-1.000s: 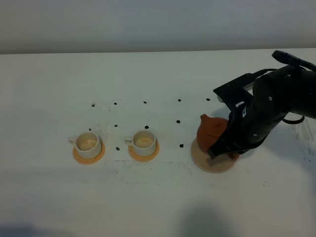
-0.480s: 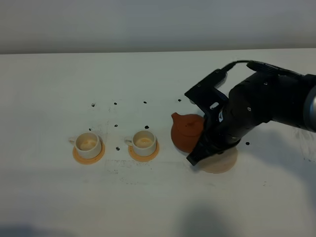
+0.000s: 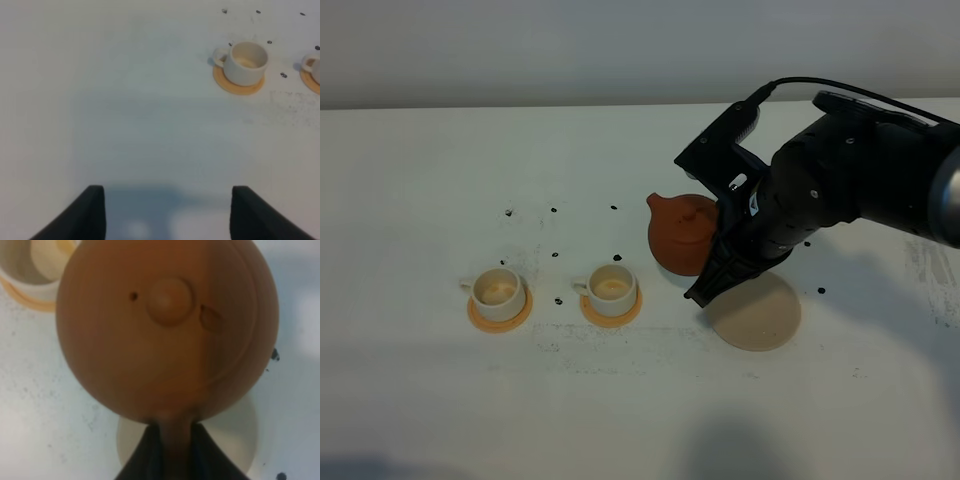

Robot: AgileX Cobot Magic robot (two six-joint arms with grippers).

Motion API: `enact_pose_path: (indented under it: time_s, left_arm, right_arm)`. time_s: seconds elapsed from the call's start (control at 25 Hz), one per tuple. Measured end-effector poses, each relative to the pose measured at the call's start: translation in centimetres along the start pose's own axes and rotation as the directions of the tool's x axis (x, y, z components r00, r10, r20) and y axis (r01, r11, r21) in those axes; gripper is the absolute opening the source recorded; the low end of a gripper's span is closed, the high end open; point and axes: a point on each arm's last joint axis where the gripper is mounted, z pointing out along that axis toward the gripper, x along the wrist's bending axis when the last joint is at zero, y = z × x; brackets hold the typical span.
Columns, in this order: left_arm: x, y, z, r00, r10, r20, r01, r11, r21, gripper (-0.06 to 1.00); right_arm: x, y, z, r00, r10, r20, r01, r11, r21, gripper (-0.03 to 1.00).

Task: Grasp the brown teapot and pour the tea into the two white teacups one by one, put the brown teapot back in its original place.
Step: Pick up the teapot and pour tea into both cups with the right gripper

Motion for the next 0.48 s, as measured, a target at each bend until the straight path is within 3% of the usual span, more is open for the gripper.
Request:
enact_pose_path:
  time_s: [0.48]
  left_arm:
    - [0.0,0.0,0.0,1.000,0.000,0.000,0.000,1.000,0.000,0.54]
  right_arm:
    - [1.7,0.0,2.6,0.985,-0.175,0.006,0.174,0.982,0.066,0.12]
